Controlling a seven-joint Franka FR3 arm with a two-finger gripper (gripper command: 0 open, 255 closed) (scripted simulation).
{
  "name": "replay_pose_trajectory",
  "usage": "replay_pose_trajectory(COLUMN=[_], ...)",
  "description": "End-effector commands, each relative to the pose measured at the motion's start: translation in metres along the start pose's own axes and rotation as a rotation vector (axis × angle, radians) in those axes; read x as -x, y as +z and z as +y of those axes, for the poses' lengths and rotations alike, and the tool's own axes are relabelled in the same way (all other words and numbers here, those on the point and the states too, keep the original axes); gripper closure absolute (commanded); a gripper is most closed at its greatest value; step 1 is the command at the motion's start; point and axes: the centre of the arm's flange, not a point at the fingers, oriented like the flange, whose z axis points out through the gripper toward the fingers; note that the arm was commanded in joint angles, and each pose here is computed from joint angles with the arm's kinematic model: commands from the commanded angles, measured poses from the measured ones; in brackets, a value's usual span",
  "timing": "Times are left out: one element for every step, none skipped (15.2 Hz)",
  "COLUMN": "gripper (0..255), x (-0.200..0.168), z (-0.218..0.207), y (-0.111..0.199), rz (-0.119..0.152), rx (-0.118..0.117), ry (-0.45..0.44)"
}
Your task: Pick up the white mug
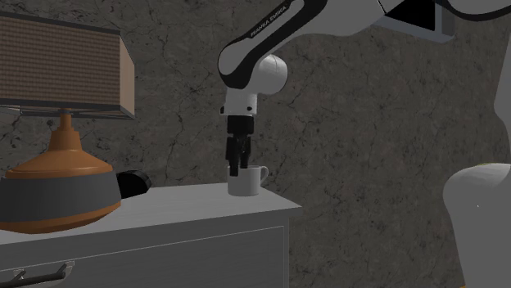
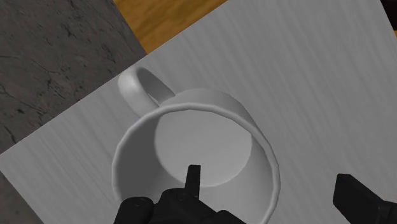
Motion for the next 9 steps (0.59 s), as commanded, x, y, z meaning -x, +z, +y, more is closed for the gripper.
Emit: replay_pose_trajectory(gripper=[0, 0, 0, 0, 255, 255, 255, 255, 255], x=[0.0003, 0.0007, 0.0008, 0.0007, 0.0010, 0.0010, 0.0011, 0.0010, 0.0010], z=[-0.0012, -0.0016, -0.0017, -0.0016, -0.0020, -0.0022, -0.0021, -0.0021, -0.0022], y=[0.0105, 0.0188, 0.0188, 0.0188, 0.0191, 0.0189, 0.0189, 0.0189, 0.0189], rz=[0.000, 0.000, 0.000, 0.000, 0.000, 0.000, 0.000, 0.000, 0.000], rx=[0.000, 0.000, 0.000, 0.000, 0.000, 0.000, 0.000, 0.000, 0.000], ry=[0.000, 0.000, 0.000, 0.000, 0.000, 0.000, 0.000, 0.000, 0.000])
